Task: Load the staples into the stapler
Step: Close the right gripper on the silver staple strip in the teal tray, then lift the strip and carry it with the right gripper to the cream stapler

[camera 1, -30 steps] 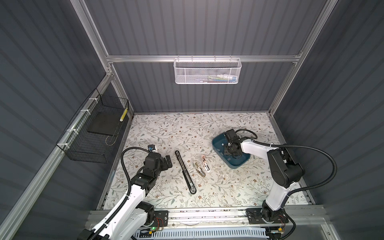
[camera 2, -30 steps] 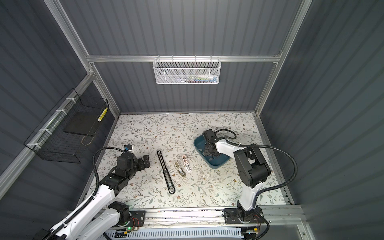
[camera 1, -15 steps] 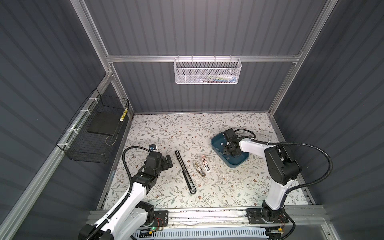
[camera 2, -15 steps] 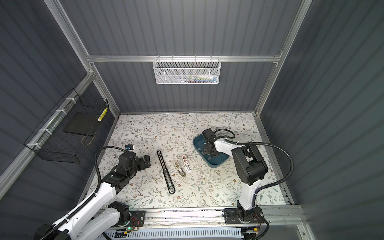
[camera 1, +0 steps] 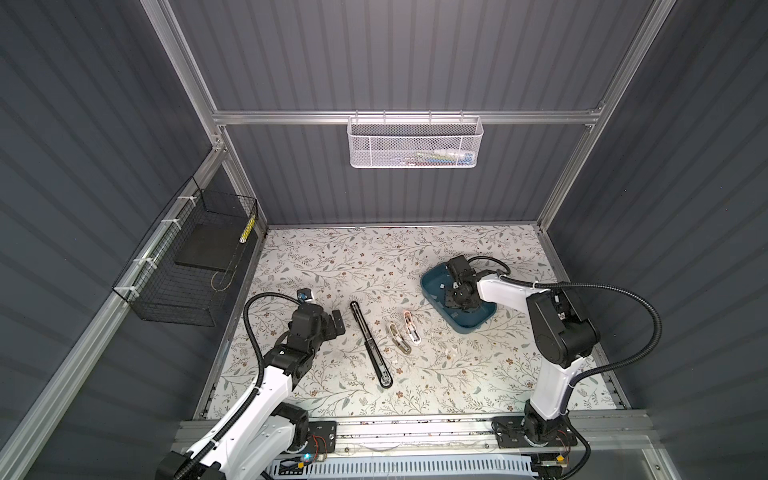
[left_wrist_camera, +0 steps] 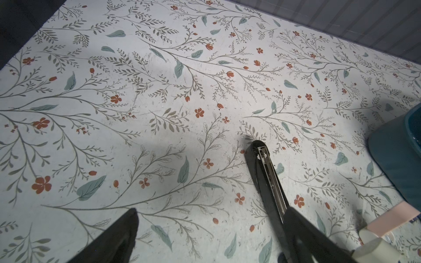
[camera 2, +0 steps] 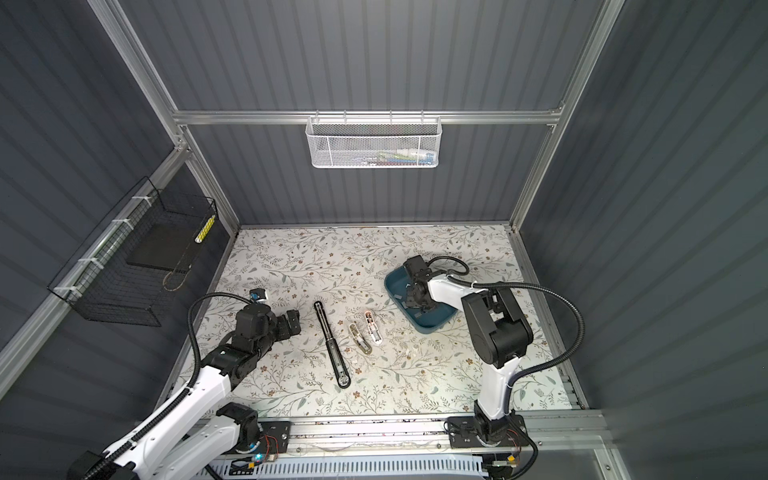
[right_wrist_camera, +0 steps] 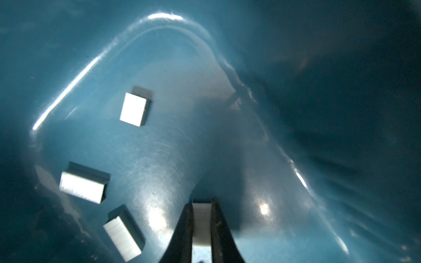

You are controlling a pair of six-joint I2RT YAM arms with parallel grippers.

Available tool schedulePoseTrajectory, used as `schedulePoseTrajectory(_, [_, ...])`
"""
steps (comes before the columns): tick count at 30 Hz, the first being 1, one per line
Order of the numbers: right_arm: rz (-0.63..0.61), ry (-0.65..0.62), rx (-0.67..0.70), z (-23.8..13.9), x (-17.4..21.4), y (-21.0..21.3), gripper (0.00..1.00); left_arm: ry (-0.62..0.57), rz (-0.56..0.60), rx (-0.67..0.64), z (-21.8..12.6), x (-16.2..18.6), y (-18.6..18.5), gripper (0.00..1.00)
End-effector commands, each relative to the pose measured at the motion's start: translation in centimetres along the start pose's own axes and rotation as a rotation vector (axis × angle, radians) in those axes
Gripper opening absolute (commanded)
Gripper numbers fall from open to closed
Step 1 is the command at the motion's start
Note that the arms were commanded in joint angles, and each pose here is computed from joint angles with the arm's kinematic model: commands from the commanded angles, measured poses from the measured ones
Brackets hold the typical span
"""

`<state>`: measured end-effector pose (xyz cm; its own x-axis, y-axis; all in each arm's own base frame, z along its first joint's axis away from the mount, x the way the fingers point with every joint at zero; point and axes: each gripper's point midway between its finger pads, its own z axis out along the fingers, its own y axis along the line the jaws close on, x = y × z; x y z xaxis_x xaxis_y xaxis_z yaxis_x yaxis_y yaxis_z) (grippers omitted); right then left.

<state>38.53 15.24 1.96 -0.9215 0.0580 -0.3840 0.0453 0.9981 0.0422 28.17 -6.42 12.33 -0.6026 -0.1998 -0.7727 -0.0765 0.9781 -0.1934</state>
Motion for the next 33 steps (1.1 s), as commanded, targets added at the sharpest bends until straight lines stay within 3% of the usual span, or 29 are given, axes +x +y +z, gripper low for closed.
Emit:
schedulePoseTrajectory(1, [-0.007, 0.038, -0.003, 0.5, 0.7, 0.1, 0.13, -0.043, 0.007, 0.013, -0.6, -1.6, -0.4, 0.99])
schedulePoseTrajectory(11, [-0.007, -0.125, -0.041, -5.1, -3.3, 0.4, 0.12, -0.043, 0.011, 0.024, -0.7, -1.6, -0.6, 0.99])
schedulePoseTrajectory(21, [-0.033, -0.276, -0.18, -8.7, -4.2, 1.7, 0.09, -0.046, 0.016, 0.063, -0.9, -1.5, -1.1, 0.99])
schedulePoseTrajectory(28, [-0.117, -0.454, -0.329, -12.9, -3.3, 3.9, 0.12, -0.063, 0.005, 0.079, -1.2, -1.8, -1.3, 0.99])
schedulePoseTrajectory(33, [-0.242, -0.559, -0.409, -15.5, -1.4, 6.6, 0.12, -0.066, -0.018, 0.041, -1.0, -1.8, -0.7, 0.99])
